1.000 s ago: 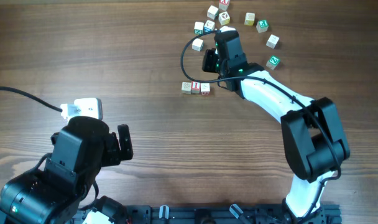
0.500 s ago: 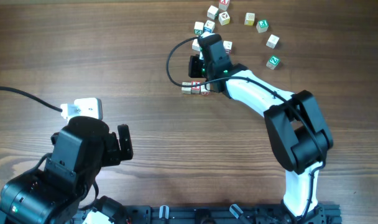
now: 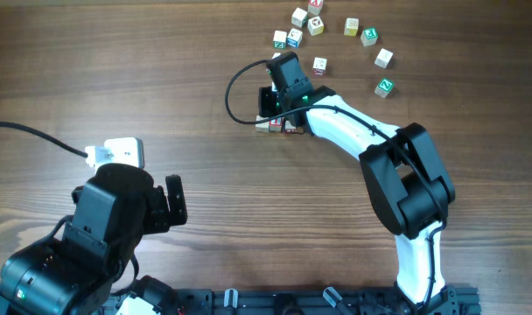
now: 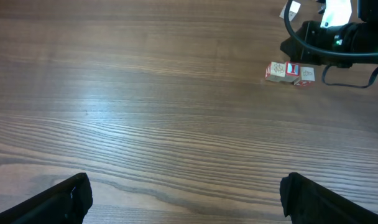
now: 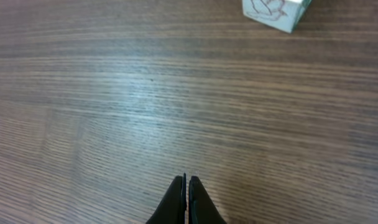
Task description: Form a horizontal line
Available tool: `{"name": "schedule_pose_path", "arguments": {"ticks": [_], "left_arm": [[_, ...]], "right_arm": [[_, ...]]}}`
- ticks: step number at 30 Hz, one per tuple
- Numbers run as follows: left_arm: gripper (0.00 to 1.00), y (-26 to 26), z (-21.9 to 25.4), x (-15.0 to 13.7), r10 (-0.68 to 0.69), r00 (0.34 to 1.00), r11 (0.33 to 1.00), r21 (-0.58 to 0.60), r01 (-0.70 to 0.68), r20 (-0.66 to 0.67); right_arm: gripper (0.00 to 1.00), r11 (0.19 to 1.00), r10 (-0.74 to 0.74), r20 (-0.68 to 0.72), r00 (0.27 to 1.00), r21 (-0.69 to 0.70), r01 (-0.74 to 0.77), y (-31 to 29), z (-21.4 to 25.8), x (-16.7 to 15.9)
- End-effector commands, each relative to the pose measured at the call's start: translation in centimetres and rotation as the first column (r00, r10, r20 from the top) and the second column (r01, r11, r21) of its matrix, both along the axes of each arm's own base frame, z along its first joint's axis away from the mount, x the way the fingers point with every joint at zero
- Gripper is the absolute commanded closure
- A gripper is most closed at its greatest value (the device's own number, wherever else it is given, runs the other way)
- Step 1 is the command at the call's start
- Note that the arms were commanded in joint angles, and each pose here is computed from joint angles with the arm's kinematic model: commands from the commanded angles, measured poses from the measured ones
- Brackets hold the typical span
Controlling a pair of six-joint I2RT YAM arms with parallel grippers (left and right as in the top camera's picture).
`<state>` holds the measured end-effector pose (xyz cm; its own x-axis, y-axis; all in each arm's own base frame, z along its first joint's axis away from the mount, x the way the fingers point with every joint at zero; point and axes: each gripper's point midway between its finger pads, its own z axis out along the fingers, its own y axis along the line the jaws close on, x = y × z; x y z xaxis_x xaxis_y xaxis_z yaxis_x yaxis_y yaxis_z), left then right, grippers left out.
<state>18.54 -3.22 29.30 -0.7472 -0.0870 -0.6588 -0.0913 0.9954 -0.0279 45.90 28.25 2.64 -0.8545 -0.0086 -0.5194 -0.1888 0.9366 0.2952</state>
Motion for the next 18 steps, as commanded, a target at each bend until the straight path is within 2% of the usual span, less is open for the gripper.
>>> {"name": "schedule_pose_path", "arguments": {"ticks": [1, 18], "left_arm": [[0.0, 0.22, 0.08, 0.07, 0.022, 1.0, 1.0, -0.006, -0.022, 0.007], [0.0, 0.22, 0.08, 0.07, 0.022, 1.0, 1.0, -0.006, -0.022, 0.007]], "right_arm": [[0.95, 1.0, 0.005, 0.004, 1.0, -0.021, -0.005, -0.03, -0.39, 0.41], [0.95, 0.999, 0.006, -0.042, 0.999, -0.047, -0.008, -0.57, -1.08, -0.52]]}}
